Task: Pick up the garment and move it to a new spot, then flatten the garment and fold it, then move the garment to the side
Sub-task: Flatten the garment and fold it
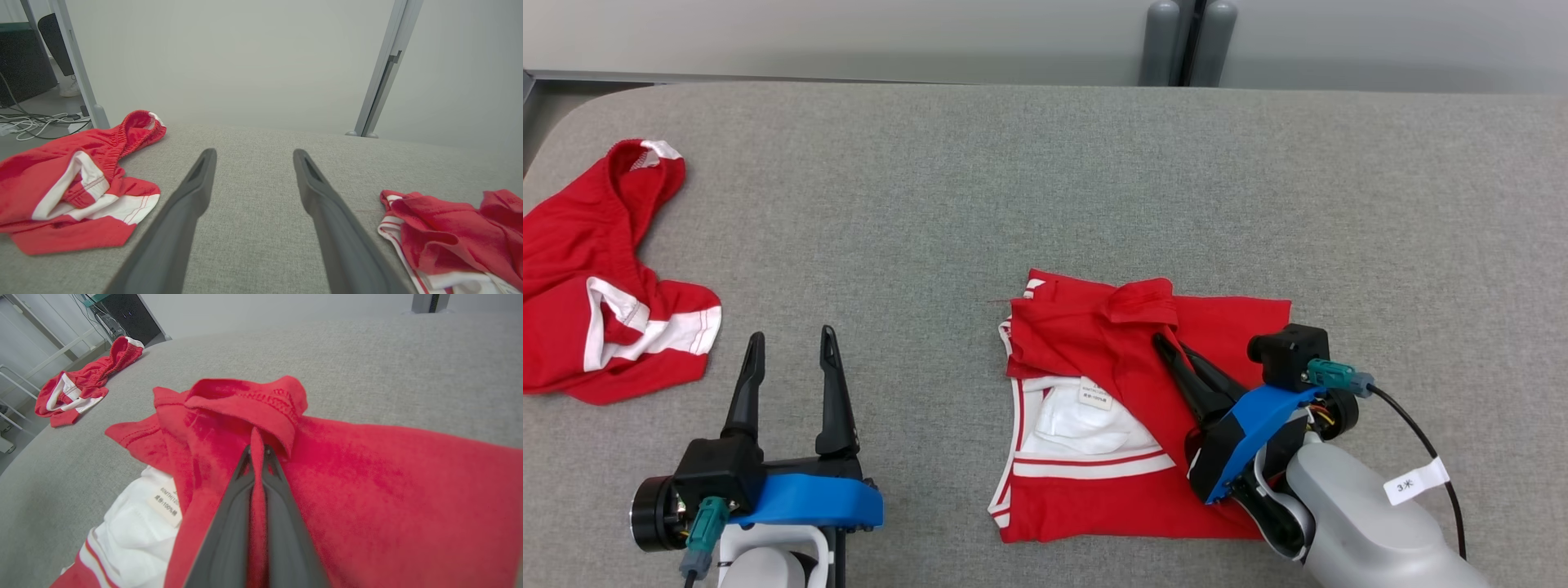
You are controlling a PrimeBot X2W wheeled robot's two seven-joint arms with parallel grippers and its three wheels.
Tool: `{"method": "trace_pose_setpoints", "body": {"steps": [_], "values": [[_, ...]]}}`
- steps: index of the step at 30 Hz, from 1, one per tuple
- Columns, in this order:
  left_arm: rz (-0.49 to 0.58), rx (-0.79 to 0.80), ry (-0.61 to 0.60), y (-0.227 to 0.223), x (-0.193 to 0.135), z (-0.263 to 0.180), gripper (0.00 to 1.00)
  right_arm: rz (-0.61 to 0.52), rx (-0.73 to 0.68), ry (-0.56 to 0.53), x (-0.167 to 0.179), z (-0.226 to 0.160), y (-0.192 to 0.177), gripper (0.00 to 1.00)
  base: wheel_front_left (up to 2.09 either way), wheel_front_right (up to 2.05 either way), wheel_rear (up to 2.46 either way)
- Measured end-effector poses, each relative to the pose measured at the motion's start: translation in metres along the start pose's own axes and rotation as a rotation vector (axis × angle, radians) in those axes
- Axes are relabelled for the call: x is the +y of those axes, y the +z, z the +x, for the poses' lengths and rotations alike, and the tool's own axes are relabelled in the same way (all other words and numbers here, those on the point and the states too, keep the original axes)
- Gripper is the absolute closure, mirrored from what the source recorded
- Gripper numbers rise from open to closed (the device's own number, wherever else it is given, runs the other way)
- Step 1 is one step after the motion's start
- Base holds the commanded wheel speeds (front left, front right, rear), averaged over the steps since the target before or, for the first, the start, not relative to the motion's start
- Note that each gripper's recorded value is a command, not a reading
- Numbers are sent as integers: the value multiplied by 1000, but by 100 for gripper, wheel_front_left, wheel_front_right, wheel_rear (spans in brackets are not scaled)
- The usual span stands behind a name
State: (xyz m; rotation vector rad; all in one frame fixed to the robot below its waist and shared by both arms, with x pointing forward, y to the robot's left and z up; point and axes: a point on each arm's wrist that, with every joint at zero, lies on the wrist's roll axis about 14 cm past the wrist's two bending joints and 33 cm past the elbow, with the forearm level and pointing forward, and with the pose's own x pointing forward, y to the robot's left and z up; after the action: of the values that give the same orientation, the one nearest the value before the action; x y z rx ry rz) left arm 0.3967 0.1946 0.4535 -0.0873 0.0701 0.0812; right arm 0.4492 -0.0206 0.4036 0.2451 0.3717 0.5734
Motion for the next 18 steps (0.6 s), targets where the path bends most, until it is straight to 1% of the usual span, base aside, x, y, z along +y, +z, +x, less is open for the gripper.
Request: {"method": "trace_pose_setpoints", "body": {"steps": [6, 12, 18], "values": [[-3, -4, -1, 1, 0, -3, 0, -18, -37, 32, 10, -2, 9, 100, 0, 0, 0], [-9, -7, -12, 3, -4, -5, 0, -74, -80, 111, 33, -9, 20, 100, 0, 0, 0], [-14, -7, -17, 3, -6, -5, 0, -141, -68, 188, 57, -21, 7, 100, 0, 0, 0]]}}
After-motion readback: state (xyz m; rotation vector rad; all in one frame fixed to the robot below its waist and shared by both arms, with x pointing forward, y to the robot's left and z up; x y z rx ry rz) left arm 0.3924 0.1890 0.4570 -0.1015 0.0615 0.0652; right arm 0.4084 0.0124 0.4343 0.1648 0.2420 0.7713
